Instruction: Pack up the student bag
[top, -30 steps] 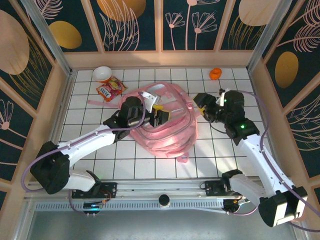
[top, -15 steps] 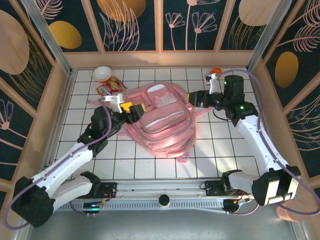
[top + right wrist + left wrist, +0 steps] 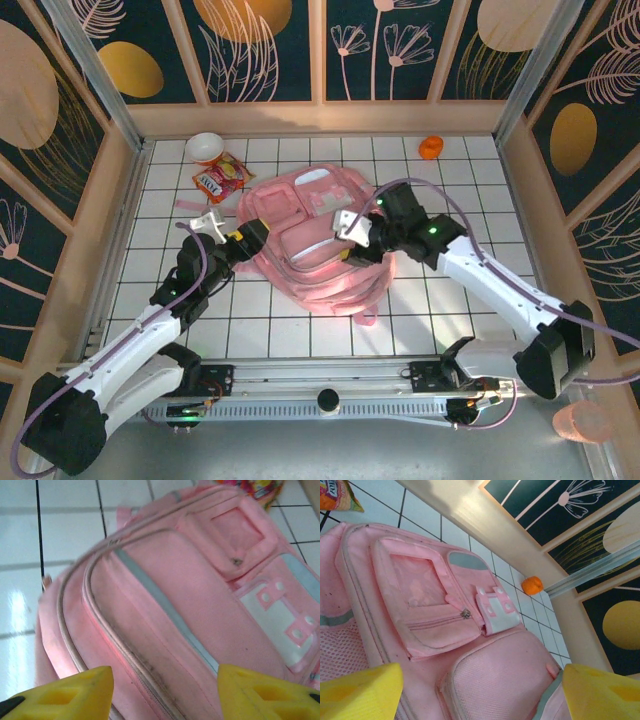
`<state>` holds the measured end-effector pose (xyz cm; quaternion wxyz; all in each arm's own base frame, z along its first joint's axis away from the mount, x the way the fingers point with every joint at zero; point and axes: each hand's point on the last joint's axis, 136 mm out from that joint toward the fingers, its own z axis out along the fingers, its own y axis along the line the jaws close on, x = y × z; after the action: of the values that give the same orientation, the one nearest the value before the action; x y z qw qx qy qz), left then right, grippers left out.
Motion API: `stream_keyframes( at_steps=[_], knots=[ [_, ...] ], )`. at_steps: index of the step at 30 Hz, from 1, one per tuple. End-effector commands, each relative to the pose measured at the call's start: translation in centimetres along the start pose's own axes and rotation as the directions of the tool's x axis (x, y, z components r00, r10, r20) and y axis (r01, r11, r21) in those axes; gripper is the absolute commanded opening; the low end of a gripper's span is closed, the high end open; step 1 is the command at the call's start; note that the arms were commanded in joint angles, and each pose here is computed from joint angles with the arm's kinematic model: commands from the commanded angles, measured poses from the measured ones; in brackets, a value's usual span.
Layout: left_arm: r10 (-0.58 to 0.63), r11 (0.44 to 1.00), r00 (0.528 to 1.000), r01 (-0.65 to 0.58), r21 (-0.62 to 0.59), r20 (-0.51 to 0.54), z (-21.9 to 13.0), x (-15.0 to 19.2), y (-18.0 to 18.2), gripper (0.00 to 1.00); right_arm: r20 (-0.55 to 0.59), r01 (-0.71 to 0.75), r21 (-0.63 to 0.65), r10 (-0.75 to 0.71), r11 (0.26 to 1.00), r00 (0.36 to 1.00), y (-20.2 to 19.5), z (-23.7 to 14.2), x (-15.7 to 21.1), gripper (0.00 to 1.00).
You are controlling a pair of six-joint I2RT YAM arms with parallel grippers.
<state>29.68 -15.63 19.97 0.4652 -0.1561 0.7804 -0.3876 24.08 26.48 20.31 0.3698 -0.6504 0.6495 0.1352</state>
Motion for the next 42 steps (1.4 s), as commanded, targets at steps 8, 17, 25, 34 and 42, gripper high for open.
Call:
stream_keyframes(
  at_steps=[8,17,25,34,42],
  knots=[
    [-0.036,0.999,0.999,0.036,0.0,0.016,0.6,-0.5,-0.1,0.81,-0.139,0.394,-0.004,-0.391,0.919,0.91,1.3,5.0,2.3,0.57],
    [-0.022,1.0,1.0,0.023,-0.008,0.006,0.9,-0.1,0.3,0.81,-0.147,0.387,-0.015,-0.385,0.922,0.911,1.4,7.4,3.3,0.42],
    [0.152,0.986,0.983,-0.144,0.082,-0.1,0.9,2.1,-0.7,0.76,-0.064,0.288,0.035,-0.285,0.957,0.956,-1.4,5.2,1.6,0.0],
    [0.829,0.533,0.557,-0.757,0.378,-0.052,0.3,4.0,-5.1,0.7,0.116,0.141,0.055,-0.146,0.988,0.982,-5.2,0.9,-1.8,0.0],
    [0.965,0.256,0.23,-0.711,0.655,-0.127,0.4,10.2,-2.2,0.65,0.158,0.081,0.029,-0.085,0.996,0.984,-5.2,1.1,-2.2,0.0]
  ],
)
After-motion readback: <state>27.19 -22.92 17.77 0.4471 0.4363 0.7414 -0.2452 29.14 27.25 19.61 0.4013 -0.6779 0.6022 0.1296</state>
